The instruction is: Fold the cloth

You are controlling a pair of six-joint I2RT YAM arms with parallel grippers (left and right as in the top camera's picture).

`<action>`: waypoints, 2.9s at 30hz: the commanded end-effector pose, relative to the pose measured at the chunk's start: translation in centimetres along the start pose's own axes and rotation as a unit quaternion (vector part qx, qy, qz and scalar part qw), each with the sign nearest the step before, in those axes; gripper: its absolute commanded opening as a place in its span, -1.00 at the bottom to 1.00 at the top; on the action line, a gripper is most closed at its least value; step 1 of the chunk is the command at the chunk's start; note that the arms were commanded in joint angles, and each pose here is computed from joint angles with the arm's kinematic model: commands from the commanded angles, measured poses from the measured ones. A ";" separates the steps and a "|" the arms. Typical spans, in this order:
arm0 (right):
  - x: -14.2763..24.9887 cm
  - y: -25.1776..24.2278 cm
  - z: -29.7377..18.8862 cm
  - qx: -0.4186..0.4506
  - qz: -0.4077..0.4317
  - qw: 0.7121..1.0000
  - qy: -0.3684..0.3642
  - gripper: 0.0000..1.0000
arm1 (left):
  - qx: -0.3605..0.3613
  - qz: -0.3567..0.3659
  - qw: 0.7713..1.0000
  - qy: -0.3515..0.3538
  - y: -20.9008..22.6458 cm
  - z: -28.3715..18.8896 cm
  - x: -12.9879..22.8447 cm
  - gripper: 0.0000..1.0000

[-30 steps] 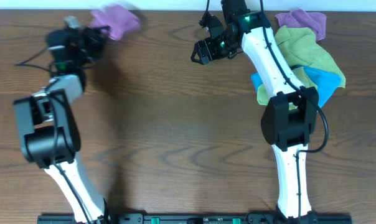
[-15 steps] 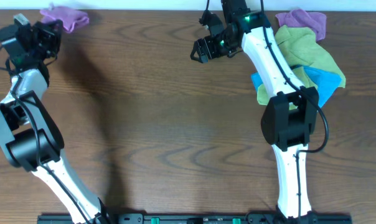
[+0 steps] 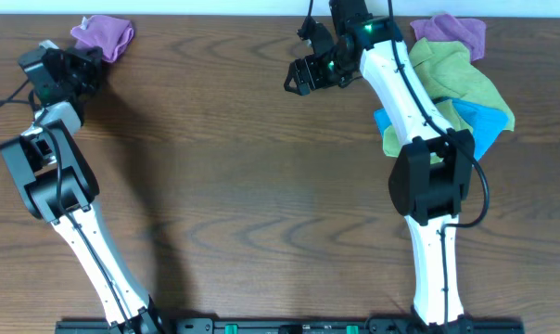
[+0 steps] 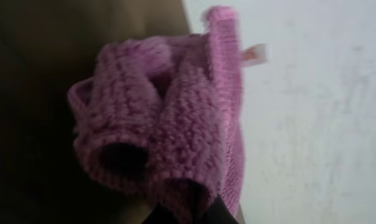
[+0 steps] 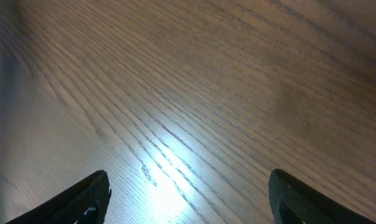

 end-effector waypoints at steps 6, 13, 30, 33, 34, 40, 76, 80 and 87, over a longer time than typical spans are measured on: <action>-0.6 1.6 -0.9 -0.005 -0.005 1.000 -0.012 0.64 | 0.002 -0.014 1.000 0.010 0.7 0.3 -0.1 -0.38; -0.4 2.5 -0.5 -0.009 -0.013 1.000 -0.008 0.65 | 0.013 -0.049 0.997 0.052 0.9 -0.3 0.3 0.91; -0.1 5.1 0.7 -0.020 -0.035 0.999 0.004 0.64 | -0.052 -0.057 0.990 0.115 1.6 -5.7 -0.9 0.91; 0.0 5.5 0.8 -0.025 -0.038 0.999 0.005 0.64 | -0.043 0.005 0.993 0.107 -1.9 -7.7 -1.9 0.92; 0.0 5.6 0.8 -0.025 -0.038 0.999 0.005 0.64 | -0.040 0.028 0.993 0.104 -3.1 -8.3 -2.1 0.91; -1.6 5.7 -1.0 -0.020 -0.034 0.999 -0.026 0.82 | -0.084 0.172 0.979 0.073 -10.9 -13.7 -2.1 0.91; 23.2 12.9 -36.2 0.302 -0.016 0.930 -0.211 0.98 | -0.060 0.511 0.851 0.107 -24.3 -41.2 25.0 0.91; 29.1 11.2 -32.1 0.249 -0.013 0.924 -0.288 0.99 | -0.067 0.506 0.848 0.141 -22.0 -39.6 25.9 0.91; 33.6 8.5 -25.7 0.192 0.009 0.915 -0.356 0.98 | -0.097 0.472 0.852 0.206 -15.4 -36.0 28.1 0.91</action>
Point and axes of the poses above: each gripper's point midway between its finger pads, its own z axis out along the fingers, its own y axis along the line the jaws close on, x = y × z, the point moved 6 cm from there along -z, back along the fingers, and after that the axes turned 2 degrees about z, right-handed, at the moved point
